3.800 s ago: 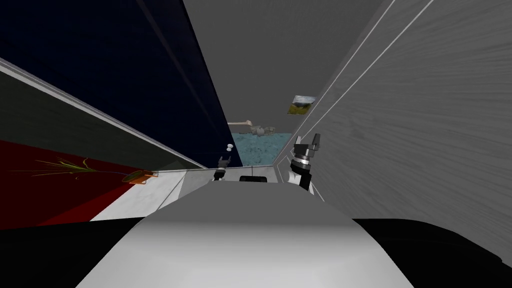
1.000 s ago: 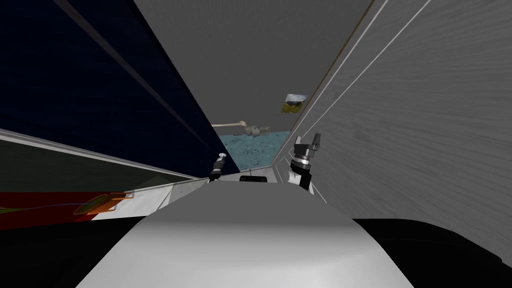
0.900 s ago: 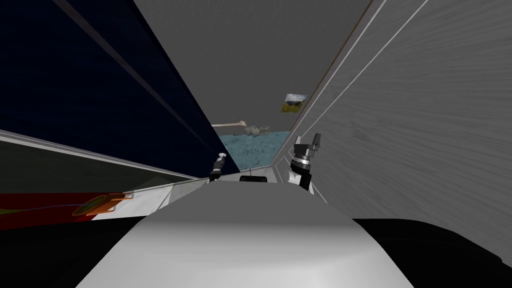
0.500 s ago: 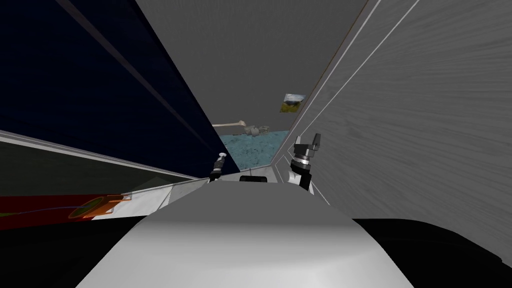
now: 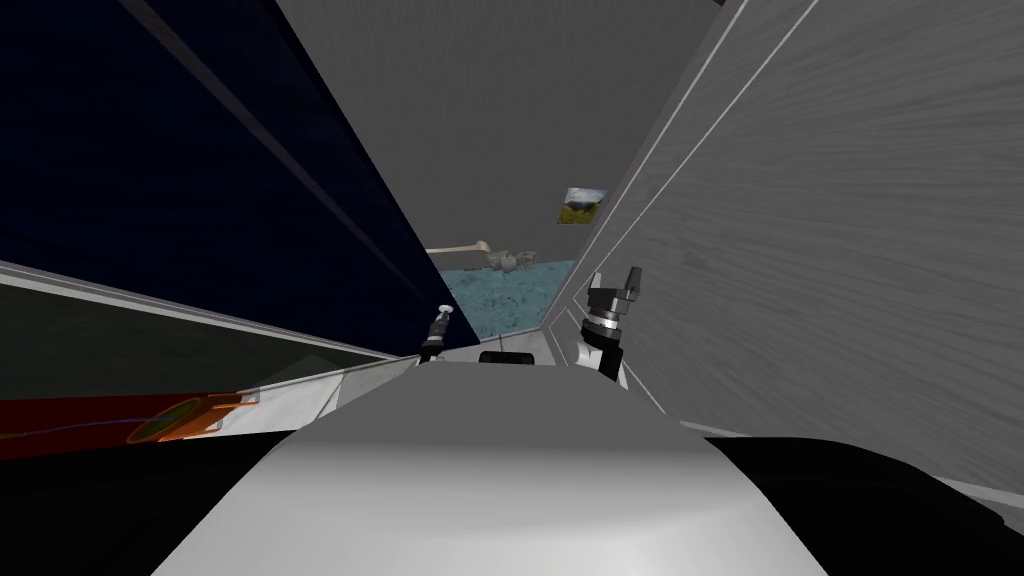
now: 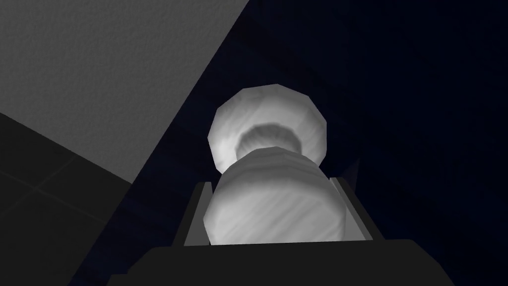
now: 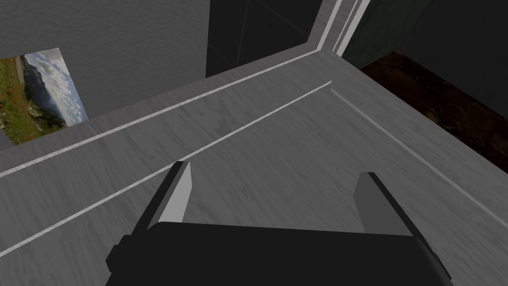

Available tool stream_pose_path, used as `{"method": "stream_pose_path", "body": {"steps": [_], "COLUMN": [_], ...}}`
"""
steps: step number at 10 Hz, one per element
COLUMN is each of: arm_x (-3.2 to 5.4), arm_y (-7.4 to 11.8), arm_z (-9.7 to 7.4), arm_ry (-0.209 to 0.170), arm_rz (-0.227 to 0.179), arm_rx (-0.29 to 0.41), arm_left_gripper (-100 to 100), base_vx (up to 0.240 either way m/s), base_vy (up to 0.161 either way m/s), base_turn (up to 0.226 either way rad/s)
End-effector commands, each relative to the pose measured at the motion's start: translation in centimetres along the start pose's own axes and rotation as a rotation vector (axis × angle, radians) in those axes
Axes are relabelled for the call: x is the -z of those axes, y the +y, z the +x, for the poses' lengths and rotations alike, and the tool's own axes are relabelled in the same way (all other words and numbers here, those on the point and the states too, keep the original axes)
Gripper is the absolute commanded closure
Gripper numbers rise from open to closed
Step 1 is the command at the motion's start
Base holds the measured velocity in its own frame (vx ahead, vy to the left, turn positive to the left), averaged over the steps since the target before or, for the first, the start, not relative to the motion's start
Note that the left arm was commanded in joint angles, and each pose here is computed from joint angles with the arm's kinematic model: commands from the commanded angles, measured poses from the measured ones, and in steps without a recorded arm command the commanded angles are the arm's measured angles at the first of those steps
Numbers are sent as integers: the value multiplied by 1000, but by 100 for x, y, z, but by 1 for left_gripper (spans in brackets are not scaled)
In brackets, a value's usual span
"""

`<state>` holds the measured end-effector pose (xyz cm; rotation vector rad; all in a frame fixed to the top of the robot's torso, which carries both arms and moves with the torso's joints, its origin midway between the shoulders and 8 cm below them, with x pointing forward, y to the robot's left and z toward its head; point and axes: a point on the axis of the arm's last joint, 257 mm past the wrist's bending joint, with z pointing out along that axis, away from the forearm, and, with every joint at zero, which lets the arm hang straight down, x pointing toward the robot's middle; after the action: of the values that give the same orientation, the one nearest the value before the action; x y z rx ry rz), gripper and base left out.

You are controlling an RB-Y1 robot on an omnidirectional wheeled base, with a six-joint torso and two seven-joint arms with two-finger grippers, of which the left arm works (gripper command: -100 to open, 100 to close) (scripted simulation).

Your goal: Pull the door open

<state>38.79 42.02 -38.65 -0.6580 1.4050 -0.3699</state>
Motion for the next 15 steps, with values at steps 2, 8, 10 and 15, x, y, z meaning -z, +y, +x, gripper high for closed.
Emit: {"method": "stream_pose_path", "body": {"steps": [2,8,10,15], "arm_x": [-6,-61,-74,-116], "arm_y": [-31,-48,-52,-62], "arm_z": [42,40,39,39], "arm_ry": [2,-12,-16,-27], "arm_rz": [1,-4,-5,-9], "arm_rx": [69,268,322,475], "arm_left_gripper": [100,100,100,100], "base_vx": [-36,-43,-63,-42], "base_vy": [8,15,23,9], "base_turn": [-27,-47,-57,-36]}}
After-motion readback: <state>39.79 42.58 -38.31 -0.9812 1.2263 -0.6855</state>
